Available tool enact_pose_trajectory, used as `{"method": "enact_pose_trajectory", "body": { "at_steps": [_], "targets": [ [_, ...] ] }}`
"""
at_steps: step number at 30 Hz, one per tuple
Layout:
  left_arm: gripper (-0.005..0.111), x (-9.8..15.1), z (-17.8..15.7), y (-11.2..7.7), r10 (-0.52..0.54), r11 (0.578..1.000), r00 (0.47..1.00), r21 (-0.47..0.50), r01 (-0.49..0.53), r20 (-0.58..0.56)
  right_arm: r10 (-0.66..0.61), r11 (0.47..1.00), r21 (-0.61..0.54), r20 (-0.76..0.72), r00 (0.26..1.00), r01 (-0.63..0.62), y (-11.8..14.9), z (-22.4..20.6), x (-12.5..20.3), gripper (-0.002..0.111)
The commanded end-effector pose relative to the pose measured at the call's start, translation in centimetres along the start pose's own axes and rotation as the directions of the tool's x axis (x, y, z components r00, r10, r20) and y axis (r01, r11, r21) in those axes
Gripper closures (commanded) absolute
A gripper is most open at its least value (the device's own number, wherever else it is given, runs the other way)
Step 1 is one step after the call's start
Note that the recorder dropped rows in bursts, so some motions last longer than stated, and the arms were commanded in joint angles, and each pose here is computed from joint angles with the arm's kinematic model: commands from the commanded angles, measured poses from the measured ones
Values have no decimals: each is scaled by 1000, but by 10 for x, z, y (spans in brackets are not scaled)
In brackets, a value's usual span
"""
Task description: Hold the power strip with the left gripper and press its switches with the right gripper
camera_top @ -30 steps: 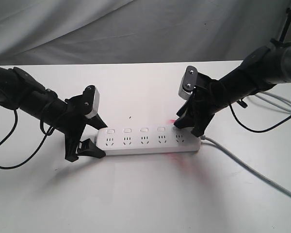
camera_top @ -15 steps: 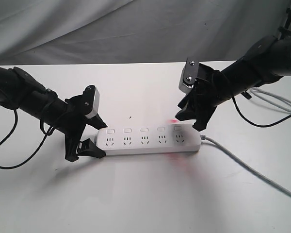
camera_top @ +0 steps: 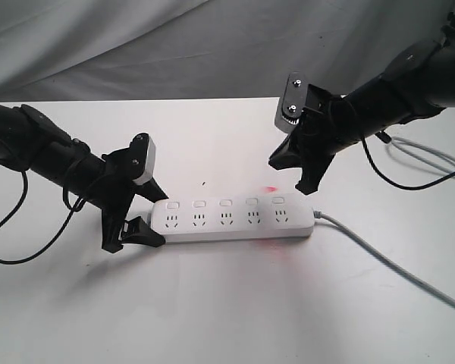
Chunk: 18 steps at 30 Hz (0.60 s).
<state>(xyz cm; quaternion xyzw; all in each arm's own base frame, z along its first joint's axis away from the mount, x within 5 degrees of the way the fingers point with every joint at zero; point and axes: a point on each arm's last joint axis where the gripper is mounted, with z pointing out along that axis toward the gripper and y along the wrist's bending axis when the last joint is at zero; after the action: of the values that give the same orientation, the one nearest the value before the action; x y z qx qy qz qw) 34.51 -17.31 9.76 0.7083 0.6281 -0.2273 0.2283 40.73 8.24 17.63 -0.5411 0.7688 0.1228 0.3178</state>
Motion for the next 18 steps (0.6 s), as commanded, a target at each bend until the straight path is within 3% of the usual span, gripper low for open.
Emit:
{"method": "enact_pose_trajectory", "body": {
  "at_steps": [1, 8, 18],
  "targets": [
    [37, -2, 0, 0, 9, 1000, 1000, 0, -9, -1, 16, 1000, 6, 17, 1000, -16, 7, -12, -6, 108],
    [37, -2, 0, 0, 9, 1000, 1000, 0, -9, -1, 46, 991, 125, 28, 999, -49, 27, -43, -7, 108],
    [37, -2, 0, 0, 9, 1000, 1000, 0, -9, -1, 15, 955, 290, 173, 985, -65, 80, -131, -33, 108]
  ]
}}
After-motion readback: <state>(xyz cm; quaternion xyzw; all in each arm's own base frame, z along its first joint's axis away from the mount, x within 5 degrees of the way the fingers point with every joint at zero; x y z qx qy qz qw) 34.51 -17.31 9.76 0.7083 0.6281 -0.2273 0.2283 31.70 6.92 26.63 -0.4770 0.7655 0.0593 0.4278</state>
